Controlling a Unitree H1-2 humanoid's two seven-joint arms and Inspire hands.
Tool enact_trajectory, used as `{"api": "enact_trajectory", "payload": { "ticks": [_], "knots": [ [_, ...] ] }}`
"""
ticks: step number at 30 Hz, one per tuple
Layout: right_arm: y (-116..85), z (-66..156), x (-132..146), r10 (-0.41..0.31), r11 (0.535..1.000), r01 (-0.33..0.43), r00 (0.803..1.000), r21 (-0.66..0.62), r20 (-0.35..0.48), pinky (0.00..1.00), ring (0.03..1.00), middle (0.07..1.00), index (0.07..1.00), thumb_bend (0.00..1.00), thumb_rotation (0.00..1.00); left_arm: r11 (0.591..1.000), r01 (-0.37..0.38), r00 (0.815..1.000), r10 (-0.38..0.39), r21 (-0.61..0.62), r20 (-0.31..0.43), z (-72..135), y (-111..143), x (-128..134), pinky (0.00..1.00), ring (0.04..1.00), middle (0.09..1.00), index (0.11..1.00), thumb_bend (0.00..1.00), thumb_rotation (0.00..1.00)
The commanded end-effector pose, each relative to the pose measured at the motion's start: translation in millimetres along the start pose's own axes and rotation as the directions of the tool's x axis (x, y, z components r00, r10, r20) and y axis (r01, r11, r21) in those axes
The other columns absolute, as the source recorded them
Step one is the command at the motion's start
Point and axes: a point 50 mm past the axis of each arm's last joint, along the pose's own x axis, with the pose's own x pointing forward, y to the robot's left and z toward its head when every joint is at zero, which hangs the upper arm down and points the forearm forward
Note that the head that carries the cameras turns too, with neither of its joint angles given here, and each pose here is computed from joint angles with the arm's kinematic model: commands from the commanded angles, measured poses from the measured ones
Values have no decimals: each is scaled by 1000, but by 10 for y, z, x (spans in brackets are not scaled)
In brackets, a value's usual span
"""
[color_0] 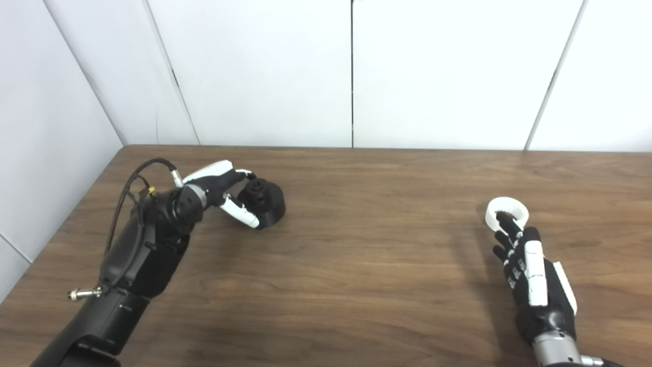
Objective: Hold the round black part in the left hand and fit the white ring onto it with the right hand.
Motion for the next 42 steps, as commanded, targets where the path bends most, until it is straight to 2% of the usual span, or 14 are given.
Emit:
{"api": "enact_trajectory", "payload": {
  "ticks": [1,14,26,42],
  "knots": [
    [20,84,-69,3,1000,-4,999,12,48,939,952,951,875,561,1000,996,-93,996,93,11,16,72,339,-30,1000,1000,1000,935,1000,274],
    [-5,82,-75,2,1000,-2,999,2,47,943,961,954,883,564,1000,994,-94,995,93,52,21,77,297,-27,1000,1000,979,879,999,258],
    [-15,93,-63,4,1000,-4,999,4,47,969,976,955,887,575,1000,994,-93,996,92,61,13,70,273,-1,1000,1000,985,841,931,249],
    [-19,89,-60,22,1000,-21,999,-15,45,971,975,955,887,570,1000,991,-128,991,127,30,28,80,228,-17,994,1000,968,757,797,192]
  ]
}}
